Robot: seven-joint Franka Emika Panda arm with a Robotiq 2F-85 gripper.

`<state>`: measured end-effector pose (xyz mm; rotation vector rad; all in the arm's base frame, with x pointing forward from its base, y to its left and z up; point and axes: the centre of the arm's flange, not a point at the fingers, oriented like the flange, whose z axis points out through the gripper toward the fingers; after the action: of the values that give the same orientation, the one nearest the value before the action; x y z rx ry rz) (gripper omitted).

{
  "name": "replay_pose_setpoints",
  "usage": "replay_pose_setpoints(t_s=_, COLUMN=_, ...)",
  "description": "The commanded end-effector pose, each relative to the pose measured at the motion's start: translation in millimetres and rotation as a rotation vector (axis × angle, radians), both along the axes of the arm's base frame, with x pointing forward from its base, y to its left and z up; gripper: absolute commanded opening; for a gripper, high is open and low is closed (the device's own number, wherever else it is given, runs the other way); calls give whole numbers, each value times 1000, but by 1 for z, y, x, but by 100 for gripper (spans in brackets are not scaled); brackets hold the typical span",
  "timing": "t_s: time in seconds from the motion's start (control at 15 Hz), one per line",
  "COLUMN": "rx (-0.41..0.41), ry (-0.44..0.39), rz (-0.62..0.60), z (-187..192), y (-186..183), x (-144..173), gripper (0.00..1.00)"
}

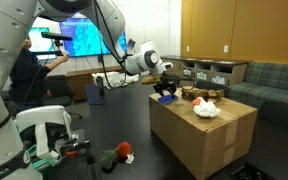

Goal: Swap the things on the box with the things on the table

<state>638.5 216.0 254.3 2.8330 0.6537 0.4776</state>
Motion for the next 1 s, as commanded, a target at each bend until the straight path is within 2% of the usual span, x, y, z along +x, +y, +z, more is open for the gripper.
replay_pose_setpoints(t_s=0.0, rx=5, ry=-51, rz=-31, z=14, y=-2, x=6, gripper=100)
replay_pose_setpoints(t_s=0.2, rx=14, ry=-86, rz=-55, z=40, y=-11, x=2, gripper=100)
replay_pose_setpoints(t_s=0.47, rx=3, ry=-84, rz=-58, z=100, y=-30, x=-20, gripper=100)
replay_pose_setpoints(t_s=0.93, rx=-89, ry=39, rz=-145, z=189, y=-93, x=-98, gripper=100)
